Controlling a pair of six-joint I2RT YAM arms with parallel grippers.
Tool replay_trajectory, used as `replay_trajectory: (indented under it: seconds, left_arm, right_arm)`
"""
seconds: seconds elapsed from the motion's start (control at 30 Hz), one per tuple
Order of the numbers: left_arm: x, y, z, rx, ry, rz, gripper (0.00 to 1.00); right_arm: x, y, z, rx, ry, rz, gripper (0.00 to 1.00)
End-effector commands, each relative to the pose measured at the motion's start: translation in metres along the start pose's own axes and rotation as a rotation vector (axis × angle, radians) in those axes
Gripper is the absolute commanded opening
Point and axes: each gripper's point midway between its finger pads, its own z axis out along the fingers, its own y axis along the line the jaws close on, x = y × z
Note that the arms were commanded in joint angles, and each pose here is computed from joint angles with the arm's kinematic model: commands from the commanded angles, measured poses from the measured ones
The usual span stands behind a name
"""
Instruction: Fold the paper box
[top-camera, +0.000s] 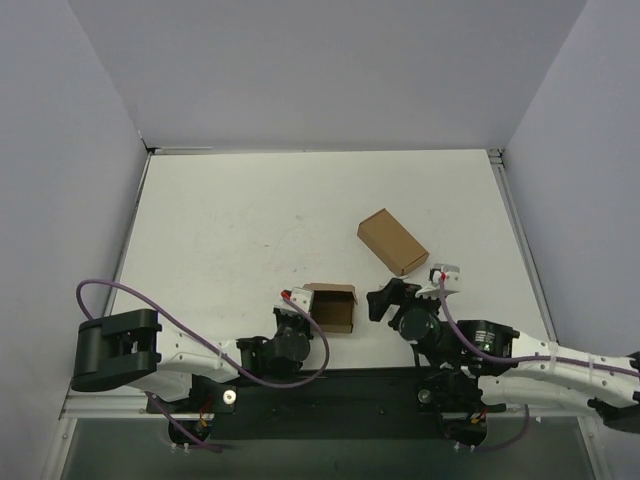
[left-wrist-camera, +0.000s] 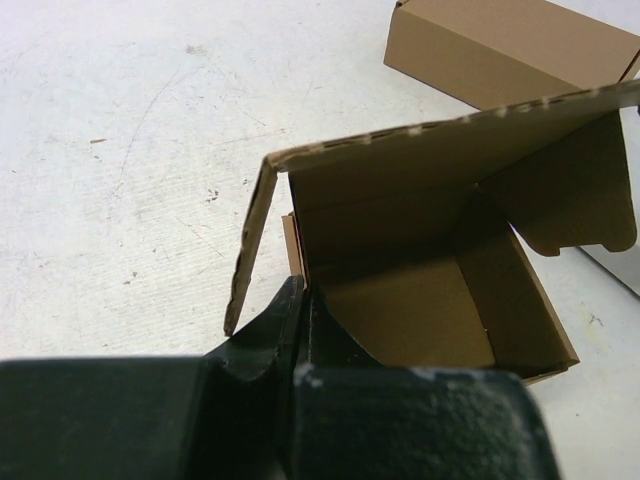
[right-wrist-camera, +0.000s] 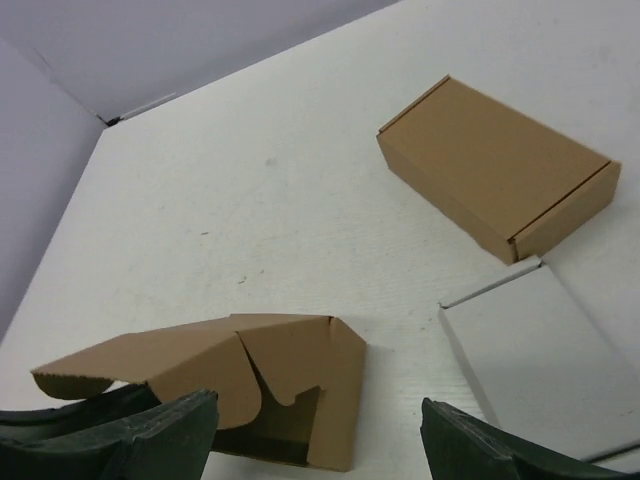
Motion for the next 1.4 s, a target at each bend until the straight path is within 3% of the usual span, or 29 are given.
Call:
replay_trajectory:
  seconds: [0.0,0.13,0.37,0.73,1.13,1.37]
  left_arm:
    - [0.015,0.007,-0.005,0.005,0.040,0.074,0.00]
    - [0.016,0.008,-0.006,0.004,0.041,0.075,0.00]
    - [0.017,0.006,-0.007,0.011,0.043,0.068,0.00]
    - [0.016,0.002,-0.008,0.024,0.041,0.060,0.00]
    - [0.017,-0.005,-0.009,0.055,0.047,0.051,0.00]
    - [0.017,0.000,-0.011,0.042,0.048,0.048,0.00]
  right_arm:
    - [0.010,0.047,0.006,-0.238,0.244,0.112,0.83]
    - [0.011,0.064,0.028,-0.288,0.324,0.227,0.83]
    - [0.005,0.069,0.061,-0.300,0.292,0.442,0.81]
    - [0.035,0.076,0.083,-0.323,0.370,0.583,0.77]
    - [0.027,0.091,0.089,-0.376,0.360,0.669,0.74]
    - [0.039,0.066,0.092,-0.280,0.330,0.579,0.71]
